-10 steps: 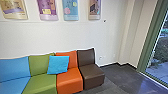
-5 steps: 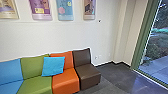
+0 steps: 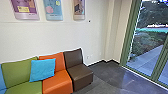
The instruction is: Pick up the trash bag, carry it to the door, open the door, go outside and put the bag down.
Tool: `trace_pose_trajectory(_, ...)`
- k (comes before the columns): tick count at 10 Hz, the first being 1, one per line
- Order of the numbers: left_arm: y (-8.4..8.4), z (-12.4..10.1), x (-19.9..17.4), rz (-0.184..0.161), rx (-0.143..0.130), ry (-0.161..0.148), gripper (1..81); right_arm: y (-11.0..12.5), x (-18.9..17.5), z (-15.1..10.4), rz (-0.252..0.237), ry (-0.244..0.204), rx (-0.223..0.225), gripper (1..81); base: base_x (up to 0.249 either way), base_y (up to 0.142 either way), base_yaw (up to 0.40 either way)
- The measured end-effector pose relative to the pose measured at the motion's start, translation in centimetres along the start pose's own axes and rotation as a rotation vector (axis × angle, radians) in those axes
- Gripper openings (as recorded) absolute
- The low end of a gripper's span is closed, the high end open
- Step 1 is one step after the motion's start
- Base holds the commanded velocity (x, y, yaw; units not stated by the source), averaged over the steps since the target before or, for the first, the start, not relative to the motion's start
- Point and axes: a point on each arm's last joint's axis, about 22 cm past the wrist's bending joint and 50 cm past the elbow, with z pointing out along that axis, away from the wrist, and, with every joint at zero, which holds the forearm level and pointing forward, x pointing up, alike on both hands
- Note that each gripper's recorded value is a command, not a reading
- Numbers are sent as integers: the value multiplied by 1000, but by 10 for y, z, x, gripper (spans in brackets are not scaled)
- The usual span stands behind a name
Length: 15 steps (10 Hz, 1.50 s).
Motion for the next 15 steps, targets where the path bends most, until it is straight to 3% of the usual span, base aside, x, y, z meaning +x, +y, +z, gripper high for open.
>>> trace_pose_trajectory(15,1,0,3,1,-1,4,10,-1,0,4,1,1,-16,811,0,0,-273)
